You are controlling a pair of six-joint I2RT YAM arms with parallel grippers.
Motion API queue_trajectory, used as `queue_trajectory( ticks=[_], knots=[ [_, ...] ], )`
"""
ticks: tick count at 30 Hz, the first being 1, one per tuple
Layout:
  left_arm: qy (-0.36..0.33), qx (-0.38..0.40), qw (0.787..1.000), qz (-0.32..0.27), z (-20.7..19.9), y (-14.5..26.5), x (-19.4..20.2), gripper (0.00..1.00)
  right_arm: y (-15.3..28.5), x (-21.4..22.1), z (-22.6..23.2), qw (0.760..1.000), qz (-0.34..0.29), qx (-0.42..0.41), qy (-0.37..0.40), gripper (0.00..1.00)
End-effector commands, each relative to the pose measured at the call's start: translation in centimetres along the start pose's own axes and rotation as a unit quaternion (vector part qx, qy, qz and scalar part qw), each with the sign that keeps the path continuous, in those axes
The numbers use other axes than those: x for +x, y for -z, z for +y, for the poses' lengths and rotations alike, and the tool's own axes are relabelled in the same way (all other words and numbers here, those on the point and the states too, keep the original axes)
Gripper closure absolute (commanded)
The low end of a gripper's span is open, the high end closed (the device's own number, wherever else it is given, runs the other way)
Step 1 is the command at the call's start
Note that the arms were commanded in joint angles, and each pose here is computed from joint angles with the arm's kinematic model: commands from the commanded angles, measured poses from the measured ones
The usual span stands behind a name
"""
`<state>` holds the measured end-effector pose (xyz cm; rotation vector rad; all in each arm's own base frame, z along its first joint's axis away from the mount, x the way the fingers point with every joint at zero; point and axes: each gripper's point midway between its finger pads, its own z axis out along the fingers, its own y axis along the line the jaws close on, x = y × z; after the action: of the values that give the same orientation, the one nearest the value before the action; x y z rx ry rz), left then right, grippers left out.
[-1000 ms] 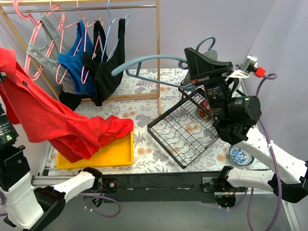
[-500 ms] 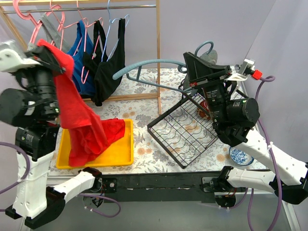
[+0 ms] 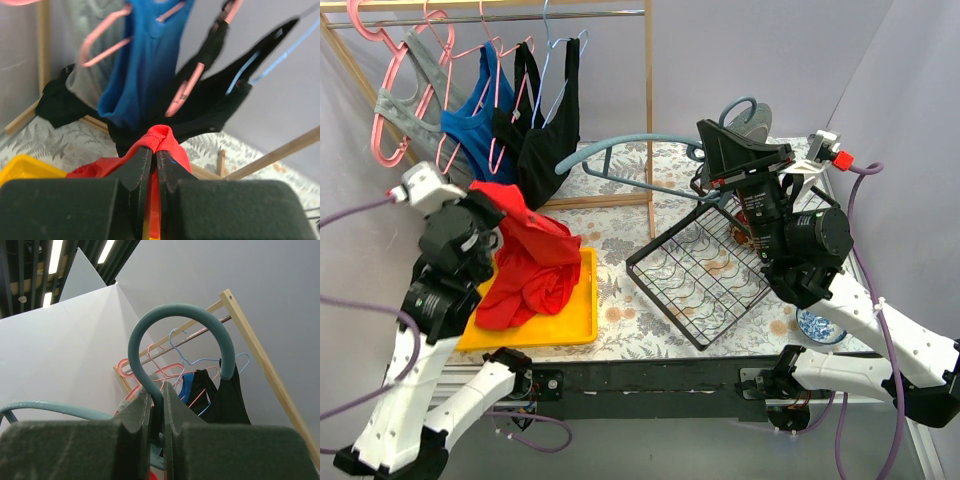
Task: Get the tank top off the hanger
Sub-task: Place the tank top in the bin, then place the hanger at the clothesline.
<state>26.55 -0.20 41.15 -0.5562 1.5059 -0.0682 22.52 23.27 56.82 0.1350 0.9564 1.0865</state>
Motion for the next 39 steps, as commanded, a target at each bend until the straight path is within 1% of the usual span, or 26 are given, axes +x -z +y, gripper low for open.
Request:
queue_trajectory(
  ticks=[1,5,7,10,12,13,14,15,17,18,21,22,25,27,28,29,30,31,32,33,34,35,36,37,38,39],
  knots=[
    [0.134,-0.075,0.986,-0.071,5.5,4.3,-4.0,1.00,-0.1,-2.4,0.3,0.999,-0.036,0.000,-0.006,0.99],
    [0.162,-0.120,0.975,-0.092,8.8,6.7,-5.0,1.00,-0.4,-1.9,0.5,0.999,-0.031,-0.004,-0.009,0.99],
    [0.175,-0.141,0.968,-0.115,10.3,7.9,-6.2,1.00,-0.6,-1.7,0.5,1.000,-0.030,-0.004,-0.009,0.99],
    [0.156,-0.143,0.970,-0.121,11.0,8.6,-6.7,1.00,-0.7,-1.4,0.6,1.000,-0.025,-0.007,-0.010,0.99],
    [0.146,-0.117,0.976,-0.107,10.3,8.5,-6.3,0.92,-0.8,-1.1,0.6,1.000,-0.020,-0.007,-0.010,0.99],
    [0.145,-0.111,0.978,-0.099,10.0,8.4,-5.8,0.86,-0.9,-1.0,0.7,1.000,-0.019,-0.008,-0.010,0.99],
    [0.135,-0.112,0.981,-0.082,10.0,8.3,-4.9,0.76,-0.9,-1.0,0.7,1.000,-0.017,-0.007,-0.009,0.99],
    [0.132,-0.110,0.982,-0.072,10.0,8.2,-4.2,0.61,-0.9,-0.7,0.6,1.000,-0.013,-0.005,-0.007,0.99],
    [0.122,-0.113,0.985,-0.054,10.1,8.1,-2.9,0.50,-0.9,-0.5,0.5,1.000,-0.009,-0.003,-0.005,0.99],
    [0.119,-0.114,0.985,-0.051,10.2,8.0,-2.7,0.37,-0.8,-0.4,0.4,1.000,-0.007,-0.003,-0.005,0.99],
    [0.095,-0.088,0.991,-0.045,9.3,7.9,-2.7,0.19,-0.8,-0.1,0.2,1.000,-0.003,0.001,-0.001,0.99],
    [0.078,-0.059,0.994,-0.038,8.3,7.8,-2.8,0.17,-0.8,0.2,0.1,1.000,0.001,0.000,0.000,0.99],
    [0.087,-0.052,0.994,-0.026,7.4,7.5,-2.7,0.09,-0.9,0.9,0.1,1.000,0.012,-0.002,0.004,0.99],
    [0.098,-0.038,0.994,-0.010,6.6,7.1,-1.9,0.09,-1.1,1.6,0.5,1.000,0.027,-0.013,0.010,0.99],
    [0.106,-0.020,0.994,-0.008,5.8,7.0,-1.9,0.09,-1.2,2.1,0.7,0.999,0.037,-0.018,0.020,0.99],
    [0.087,0.041,0.995,0.021,3.6,7.1,-0.9,0.09,-1.4,3.5,1.3,0.996,0.068,-0.037,0.034,0.99],
    [0.069,0.082,0.994,0.031,2.2,7.3,-0.5,0.09,-1.5,4.5,1.6,0.994,0.087,-0.052,0.050,0.99],
    [0.060,0.137,0.988,0.031,0.2,7.7,-1.0,0.09,-1.6,5.4,2.0,0.989,0.106,-0.071,0.079,0.99],
    [0.035,0.190,0.980,0.044,-1.4,8.5,-0.7,0.09,-1.2,7.8,2.5,0.979,0.148,-0.101,0.095,0.99],
    [0.030,0.207,0.977,0.046,-2.1,8.7,-0.9,0.08,-1.3,8.1,3.0,0.975,0.158,-0.116,0.105,0.99],
    [0.027,0.222,0.974,0.042,-2.8,9.2,-2.2,0.08,-1.2,8.8,3.1,0.970,0.170,-0.129,0.115,0.99],
    [0.020,0.235,0.971,0.042,-3.3,9.4,-2.6,0.08,-0.8,10.2,3.1,0.962,0.191,-0.145,0.133,0.99],
    [0.007,0.267,0.963,0.044,-4.4,10.1,-3.2,0.07,-0.7,10.7,3.2,0.958,0.197,-0.154,0.140,0.99],
    [0.008,0.290,0.957,0.033,-5.0,11.2,-4.8,0.07,-0.6,11.1,3.2,0.954,0.201,-0.164,0.148,0.99],
    [0.000,0.311,0.949,0.043,-6.1,11.3,-5.0,0.06,-0.5,11.8,3.4,0.948,0.207,-0.181,0.162,0.99],
    [-0.010,0.346,0.937,0.051,-7.2,12.3,-5.2,0.04,-0.1,12.3,3.8,0.942,0.214,-0.201,0.164,0.99]
  ],
)
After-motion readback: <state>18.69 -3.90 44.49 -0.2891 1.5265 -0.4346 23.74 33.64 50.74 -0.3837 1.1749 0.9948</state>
